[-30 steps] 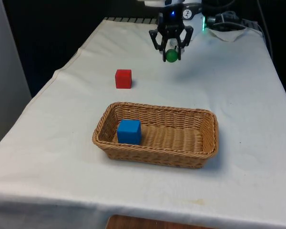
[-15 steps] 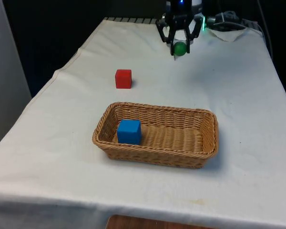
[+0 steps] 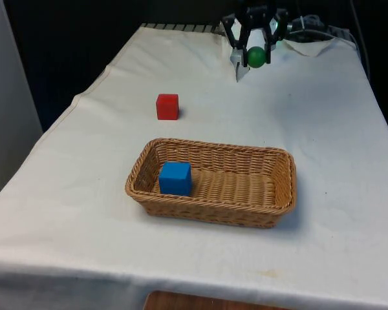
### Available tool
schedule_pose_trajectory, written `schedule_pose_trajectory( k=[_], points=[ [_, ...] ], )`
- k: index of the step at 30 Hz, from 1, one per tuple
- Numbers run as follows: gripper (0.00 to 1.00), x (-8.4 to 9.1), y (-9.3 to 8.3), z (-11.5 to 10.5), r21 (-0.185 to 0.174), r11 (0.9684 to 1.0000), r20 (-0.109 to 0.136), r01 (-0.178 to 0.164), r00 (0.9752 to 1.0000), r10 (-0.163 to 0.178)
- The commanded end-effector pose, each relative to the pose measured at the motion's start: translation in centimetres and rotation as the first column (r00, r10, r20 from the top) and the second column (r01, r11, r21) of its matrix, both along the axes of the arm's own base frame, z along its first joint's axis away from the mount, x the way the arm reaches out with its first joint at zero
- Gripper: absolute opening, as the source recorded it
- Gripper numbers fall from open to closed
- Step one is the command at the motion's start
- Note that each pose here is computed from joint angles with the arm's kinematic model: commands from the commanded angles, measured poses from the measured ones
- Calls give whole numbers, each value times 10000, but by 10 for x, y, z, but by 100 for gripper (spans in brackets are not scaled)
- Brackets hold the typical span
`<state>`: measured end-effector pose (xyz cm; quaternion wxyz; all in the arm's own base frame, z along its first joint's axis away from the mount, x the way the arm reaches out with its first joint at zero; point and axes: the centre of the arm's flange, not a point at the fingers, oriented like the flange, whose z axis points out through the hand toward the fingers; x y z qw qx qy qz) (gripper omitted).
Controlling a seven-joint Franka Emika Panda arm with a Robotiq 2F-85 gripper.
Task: Place all non-red objects into the basket.
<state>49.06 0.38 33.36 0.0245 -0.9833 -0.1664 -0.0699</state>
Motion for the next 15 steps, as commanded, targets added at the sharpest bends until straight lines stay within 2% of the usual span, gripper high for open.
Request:
schedule_pose_trajectory(
  k=[1, 3, 8, 9, 11, 15],
  points=[
    [0, 3, 1, 1, -5, 10000, 13, 4, 10000, -4],
    [0, 15, 8, 3, 33, 10000, -23, 24, 10000, -24],
    [0, 32, 15, 2, 24, 10000, -30, 11, 10000, -11],
    [0, 35, 15, 1, -40, 10000, 35, 1, 10000, -1],
    [0, 39, 18, 2, 11, 10000, -12, 2, 10000, -2],
    [0, 56, 27, -1, -42, 10000, 18, -27, 10000, 27]
  ],
)
